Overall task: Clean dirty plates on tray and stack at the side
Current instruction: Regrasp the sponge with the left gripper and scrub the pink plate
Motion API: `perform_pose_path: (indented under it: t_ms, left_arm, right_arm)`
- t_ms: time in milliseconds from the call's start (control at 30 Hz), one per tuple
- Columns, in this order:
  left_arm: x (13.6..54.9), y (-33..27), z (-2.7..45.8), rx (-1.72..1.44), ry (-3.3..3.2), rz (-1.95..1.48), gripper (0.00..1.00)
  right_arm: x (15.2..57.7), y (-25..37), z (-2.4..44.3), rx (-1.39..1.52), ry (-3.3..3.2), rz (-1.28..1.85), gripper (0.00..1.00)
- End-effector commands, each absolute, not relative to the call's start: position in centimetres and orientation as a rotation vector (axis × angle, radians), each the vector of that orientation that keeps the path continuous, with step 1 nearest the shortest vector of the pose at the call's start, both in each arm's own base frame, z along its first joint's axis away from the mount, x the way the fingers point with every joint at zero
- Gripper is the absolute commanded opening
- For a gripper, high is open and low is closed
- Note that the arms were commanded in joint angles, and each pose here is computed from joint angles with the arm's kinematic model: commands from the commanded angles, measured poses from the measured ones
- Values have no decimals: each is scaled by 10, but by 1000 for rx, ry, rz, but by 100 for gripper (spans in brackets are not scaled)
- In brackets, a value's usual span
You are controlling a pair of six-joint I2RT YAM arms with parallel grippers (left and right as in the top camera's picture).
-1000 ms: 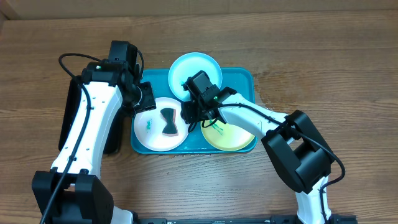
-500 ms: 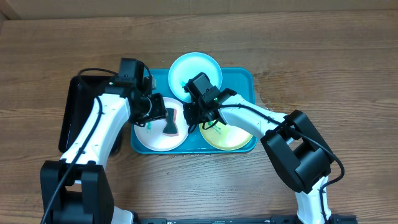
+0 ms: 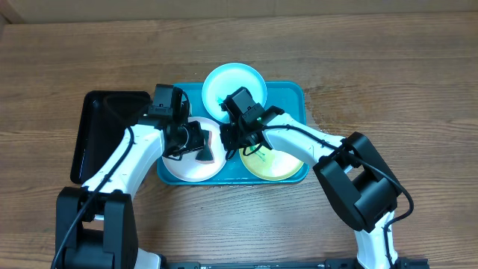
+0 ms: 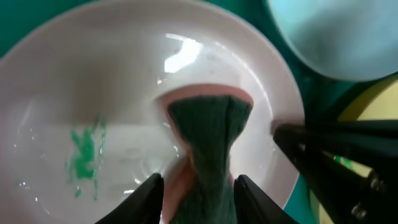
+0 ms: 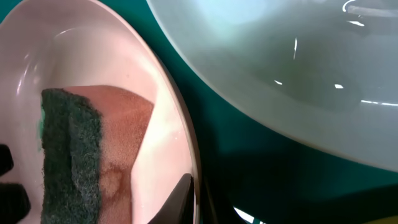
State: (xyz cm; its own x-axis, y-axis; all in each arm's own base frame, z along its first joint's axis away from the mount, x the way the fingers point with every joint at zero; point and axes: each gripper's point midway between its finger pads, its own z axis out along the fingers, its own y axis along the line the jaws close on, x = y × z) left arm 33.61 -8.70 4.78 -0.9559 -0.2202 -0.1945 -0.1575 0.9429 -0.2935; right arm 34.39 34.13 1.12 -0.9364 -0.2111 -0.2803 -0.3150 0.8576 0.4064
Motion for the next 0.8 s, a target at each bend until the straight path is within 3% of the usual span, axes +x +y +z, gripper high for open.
perform_pose_path:
  t_ms: [0,267,767]
  left_arm:
    - [340,-93,45,-310,2859,-425,39]
    - [337,-103,25,-303,2908,-404,43]
    - [335,-97,18,-290,2927,-354,38]
  right_arm:
    - [342,340,6,-393,2819,679,8]
    - [341,340,6,-393,2822,676,8]
    - [342,341,7,-389,2815,682,8]
